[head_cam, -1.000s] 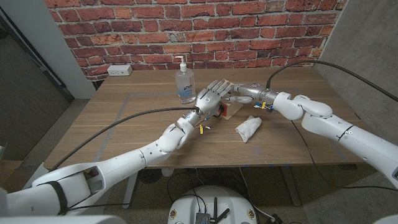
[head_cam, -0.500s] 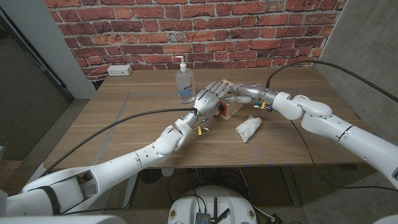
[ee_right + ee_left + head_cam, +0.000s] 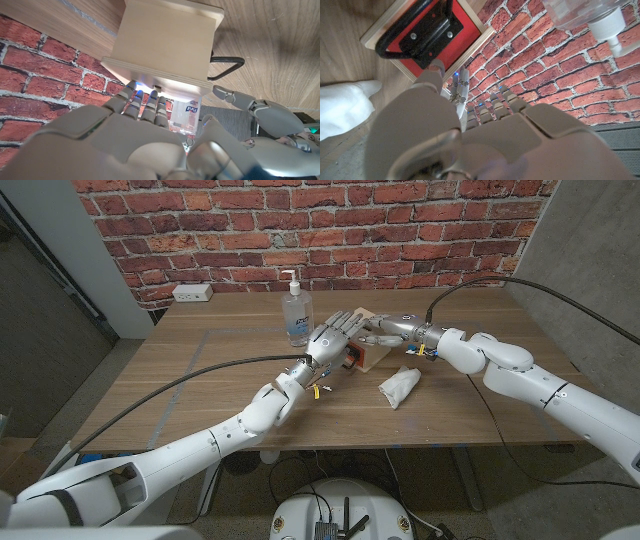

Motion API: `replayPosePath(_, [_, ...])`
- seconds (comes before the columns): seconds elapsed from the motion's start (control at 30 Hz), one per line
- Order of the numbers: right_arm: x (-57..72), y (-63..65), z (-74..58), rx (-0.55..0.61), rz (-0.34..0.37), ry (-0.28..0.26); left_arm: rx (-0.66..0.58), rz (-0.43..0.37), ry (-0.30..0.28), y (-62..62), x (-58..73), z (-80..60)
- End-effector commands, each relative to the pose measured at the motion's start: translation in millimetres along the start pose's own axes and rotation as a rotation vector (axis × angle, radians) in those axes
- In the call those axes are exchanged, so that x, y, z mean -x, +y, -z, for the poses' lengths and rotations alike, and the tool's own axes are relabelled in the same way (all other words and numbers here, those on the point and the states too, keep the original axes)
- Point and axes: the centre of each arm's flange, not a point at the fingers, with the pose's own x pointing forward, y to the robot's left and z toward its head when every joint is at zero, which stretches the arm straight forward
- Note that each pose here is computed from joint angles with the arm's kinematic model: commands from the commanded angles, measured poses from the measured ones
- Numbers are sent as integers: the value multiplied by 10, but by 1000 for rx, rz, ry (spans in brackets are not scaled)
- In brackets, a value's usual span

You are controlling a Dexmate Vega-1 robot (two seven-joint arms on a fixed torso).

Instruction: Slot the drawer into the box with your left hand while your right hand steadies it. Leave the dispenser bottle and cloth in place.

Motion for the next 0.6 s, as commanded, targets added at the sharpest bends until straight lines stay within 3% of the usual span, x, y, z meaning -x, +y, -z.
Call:
replayPosePath(0.03, [59, -98, -54, 9, 31, 6, 40, 26, 13, 53, 62, 70])
replayPosePath(0.6, [130, -140, -53, -10, 63, 40, 159, 24, 67, 186, 136, 170])
